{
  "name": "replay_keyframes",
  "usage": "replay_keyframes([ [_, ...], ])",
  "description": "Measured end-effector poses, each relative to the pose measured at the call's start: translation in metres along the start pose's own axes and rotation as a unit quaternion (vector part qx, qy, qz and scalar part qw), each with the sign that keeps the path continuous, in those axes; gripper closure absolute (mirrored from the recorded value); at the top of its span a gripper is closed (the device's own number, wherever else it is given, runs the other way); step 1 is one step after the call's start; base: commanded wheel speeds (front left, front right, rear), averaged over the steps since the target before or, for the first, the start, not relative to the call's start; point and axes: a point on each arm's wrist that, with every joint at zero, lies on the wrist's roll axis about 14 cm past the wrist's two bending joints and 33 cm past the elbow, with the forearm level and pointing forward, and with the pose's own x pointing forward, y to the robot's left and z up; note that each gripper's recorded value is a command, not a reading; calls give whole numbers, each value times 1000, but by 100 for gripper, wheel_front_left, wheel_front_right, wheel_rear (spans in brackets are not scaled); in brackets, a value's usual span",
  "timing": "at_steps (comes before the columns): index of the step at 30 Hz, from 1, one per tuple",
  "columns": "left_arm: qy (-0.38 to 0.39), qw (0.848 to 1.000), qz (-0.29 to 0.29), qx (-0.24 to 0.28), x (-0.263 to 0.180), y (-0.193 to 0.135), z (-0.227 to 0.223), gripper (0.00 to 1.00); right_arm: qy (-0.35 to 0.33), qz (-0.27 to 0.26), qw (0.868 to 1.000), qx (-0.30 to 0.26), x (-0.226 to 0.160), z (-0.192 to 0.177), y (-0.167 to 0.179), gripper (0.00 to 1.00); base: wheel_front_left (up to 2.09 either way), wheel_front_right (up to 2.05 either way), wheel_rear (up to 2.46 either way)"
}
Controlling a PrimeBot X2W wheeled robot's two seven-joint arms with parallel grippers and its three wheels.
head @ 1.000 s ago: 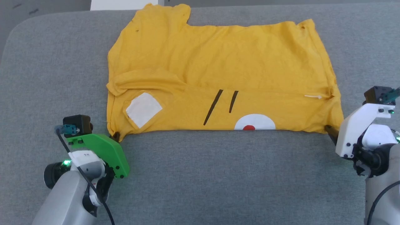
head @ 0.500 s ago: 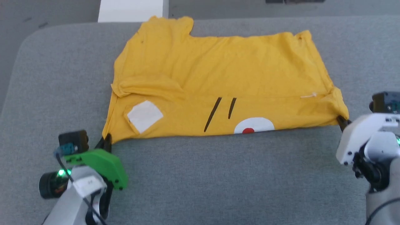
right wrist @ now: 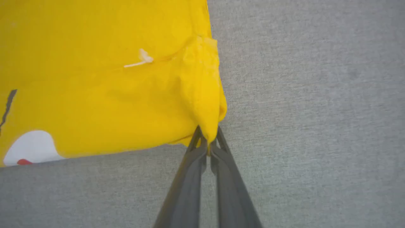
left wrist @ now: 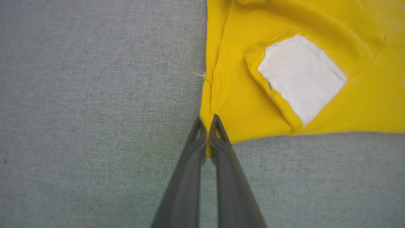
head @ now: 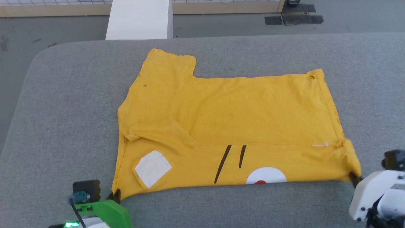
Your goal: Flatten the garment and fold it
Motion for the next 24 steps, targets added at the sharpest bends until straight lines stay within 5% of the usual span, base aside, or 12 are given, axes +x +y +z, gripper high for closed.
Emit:
replay_keyframes([
  [7, 36, 999, -7, 9, 12, 3, -25, 100, 59, 6, 998, 8, 18, -40, 4, 100, 0, 0, 0],
  [8, 39, 999, -9, 6, 14, 3, -26, 79, 62, 6, 998, 9, 20, -42, 4, 100, 0, 0, 0],
  [9, 37, 999, -11, 1, 15, 1, -26, 37, 61, 7, 998, 12, 21, -42, 4, 100, 0, 0, 0],
  [10, 35, 999, -10, -2, 16, 1, -25, 0, 58, 7, 998, 16, 22, -42, 4, 75, 0, 0, 0],
  [12, 24, 1000, -13, -1, 17, 1, -20, 0, 47, 9, 999, 19, 22, -39, 4, 0, 0, 0, 0],
  [18, -47, 998, -41, 5, 14, -7, 15, 0, -58, 19, 998, 25, 13, -3, 6, 0, 0, 0, 0],
  [24, -193, 976, -85, 48, 18, -20, 111, 0, -208, 46, 977, -7, -3, 51, 20, 0, 0, 0, 0],
])
